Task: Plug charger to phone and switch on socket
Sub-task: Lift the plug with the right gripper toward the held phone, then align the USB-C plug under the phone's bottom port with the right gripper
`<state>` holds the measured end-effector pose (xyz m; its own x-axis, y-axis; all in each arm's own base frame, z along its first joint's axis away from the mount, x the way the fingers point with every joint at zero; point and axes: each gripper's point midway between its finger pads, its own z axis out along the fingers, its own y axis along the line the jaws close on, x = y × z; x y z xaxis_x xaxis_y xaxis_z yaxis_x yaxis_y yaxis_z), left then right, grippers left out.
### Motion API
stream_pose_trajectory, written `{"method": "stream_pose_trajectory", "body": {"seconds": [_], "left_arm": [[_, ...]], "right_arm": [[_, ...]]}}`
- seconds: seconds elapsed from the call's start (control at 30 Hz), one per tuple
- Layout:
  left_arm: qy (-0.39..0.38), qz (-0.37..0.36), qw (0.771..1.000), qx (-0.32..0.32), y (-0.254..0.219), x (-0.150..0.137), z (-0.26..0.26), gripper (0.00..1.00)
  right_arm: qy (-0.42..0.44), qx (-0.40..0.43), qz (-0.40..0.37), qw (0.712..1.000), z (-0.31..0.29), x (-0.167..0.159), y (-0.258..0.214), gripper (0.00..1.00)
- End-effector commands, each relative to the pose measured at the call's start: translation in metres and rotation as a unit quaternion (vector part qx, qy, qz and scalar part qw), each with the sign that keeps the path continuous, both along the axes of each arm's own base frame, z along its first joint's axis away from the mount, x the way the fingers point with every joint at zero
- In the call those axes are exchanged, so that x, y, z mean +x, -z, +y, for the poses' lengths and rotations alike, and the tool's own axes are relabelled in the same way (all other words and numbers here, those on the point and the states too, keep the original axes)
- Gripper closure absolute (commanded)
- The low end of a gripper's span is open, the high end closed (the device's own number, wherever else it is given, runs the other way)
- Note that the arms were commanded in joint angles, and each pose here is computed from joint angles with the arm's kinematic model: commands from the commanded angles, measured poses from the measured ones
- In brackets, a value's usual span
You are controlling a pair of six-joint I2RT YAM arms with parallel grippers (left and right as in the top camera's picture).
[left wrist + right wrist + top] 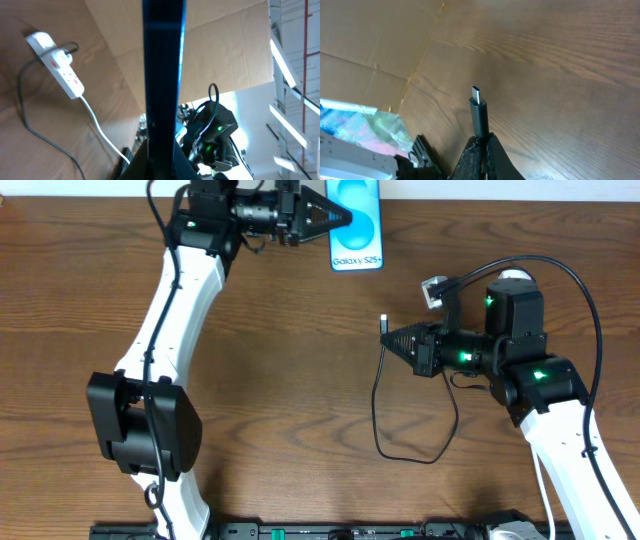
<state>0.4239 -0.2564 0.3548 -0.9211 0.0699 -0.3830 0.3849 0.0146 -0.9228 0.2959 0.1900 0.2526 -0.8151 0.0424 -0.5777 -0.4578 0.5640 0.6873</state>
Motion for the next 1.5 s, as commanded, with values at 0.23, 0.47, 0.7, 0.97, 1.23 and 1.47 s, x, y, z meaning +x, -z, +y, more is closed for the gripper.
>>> {"method": "stream_pose_trajectory", "body": {"seconds": [0.23,0.47,0.7,0.97,1.23,1.47], "left_arm": [[0.03,-0.018,0.999,-0.011,-0.022,-0.019,-0.007,0.93],[0.038,-0.018,0.999,-0.011,-0.022,-0.023,-0.012,0.93],[0.046,-0.017,0.999,-0.012,-0.022,-0.027,-0.015,0.93],[0.064,-0.016,0.998,-0.016,-0.024,-0.034,-0.018,0.93],[0.066,-0.018,0.998,-0.016,-0.024,-0.034,-0.017,0.93],[0.066,-0.018,0.998,-0.016,-0.024,-0.034,-0.017,0.93]], "right_arm": [[-0.049,0.073,-0.022,0.996,0.025,-0.008,-0.037,0.99],[-0.038,0.092,-0.02,0.995,0.028,-0.004,-0.047,0.99],[0.01,0.1,-0.016,0.995,0.024,0.012,-0.053,0.99],[0.025,0.096,-0.007,0.995,0.023,0.019,-0.048,0.99],[0.029,0.108,0.008,0.994,0.026,0.018,-0.05,0.99],[0.015,0.114,0.006,0.993,0.036,0.013,-0.054,0.99]]}}
